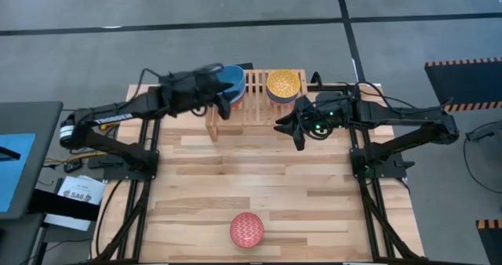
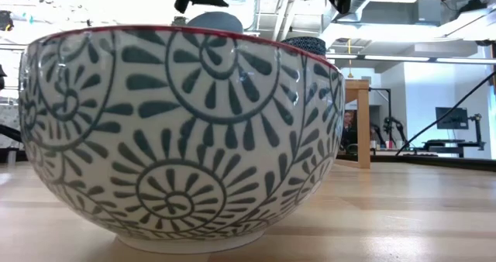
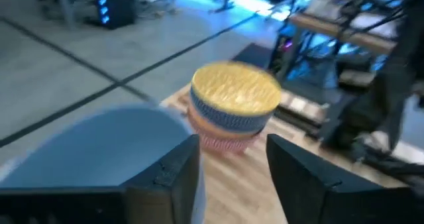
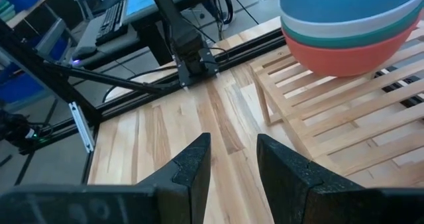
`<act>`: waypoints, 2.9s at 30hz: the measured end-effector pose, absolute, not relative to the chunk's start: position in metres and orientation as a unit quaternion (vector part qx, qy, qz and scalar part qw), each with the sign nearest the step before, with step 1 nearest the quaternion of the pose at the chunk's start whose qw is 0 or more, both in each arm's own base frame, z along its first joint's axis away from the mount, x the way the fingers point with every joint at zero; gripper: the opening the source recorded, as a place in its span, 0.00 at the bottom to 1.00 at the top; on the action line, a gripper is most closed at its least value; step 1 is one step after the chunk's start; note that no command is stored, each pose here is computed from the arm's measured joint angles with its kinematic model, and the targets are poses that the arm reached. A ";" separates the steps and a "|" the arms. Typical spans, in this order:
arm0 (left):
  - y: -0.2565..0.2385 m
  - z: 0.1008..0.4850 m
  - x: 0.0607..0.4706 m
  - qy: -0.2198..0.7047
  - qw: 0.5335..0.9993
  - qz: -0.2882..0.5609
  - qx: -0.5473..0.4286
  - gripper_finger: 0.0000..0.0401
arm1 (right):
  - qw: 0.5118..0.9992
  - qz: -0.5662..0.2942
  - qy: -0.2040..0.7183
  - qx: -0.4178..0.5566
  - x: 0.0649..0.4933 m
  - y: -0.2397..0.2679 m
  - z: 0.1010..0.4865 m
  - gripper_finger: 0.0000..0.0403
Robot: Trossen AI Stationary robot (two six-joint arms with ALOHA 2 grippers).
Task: Place and stack bowls onto a shelf
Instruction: Stack the large blue bowl on top of the large white bowl on the shelf, then stack the small red bowl on top of the small yellow bowl on the shelf
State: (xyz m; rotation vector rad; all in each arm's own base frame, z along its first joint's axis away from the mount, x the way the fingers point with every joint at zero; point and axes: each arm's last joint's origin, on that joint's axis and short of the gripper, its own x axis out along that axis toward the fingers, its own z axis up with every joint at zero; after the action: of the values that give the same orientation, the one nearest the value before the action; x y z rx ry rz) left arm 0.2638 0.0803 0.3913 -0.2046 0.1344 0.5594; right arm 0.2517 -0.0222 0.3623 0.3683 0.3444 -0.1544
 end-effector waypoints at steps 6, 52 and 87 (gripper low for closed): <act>0.062 0.382 0.275 0.068 0.935 0.341 -0.065 0.09 | 0.965 -0.087 0.169 0.182 0.251 -0.027 0.362 0.37; 0.033 0.344 0.312 0.020 0.839 0.539 -0.078 0.00 | 0.966 -0.090 0.172 0.173 0.251 -0.030 0.362 0.37; 0.053 0.402 0.184 -0.059 0.992 0.099 -0.055 0.00 | 0.980 -0.114 0.048 0.158 0.254 -0.049 0.384 0.37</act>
State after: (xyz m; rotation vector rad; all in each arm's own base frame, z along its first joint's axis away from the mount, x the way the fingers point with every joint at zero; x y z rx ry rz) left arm 0.1836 0.0530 0.4024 -0.1106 -0.1182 0.1980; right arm 0.2543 -0.0486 0.3839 0.3173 0.0967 -0.2287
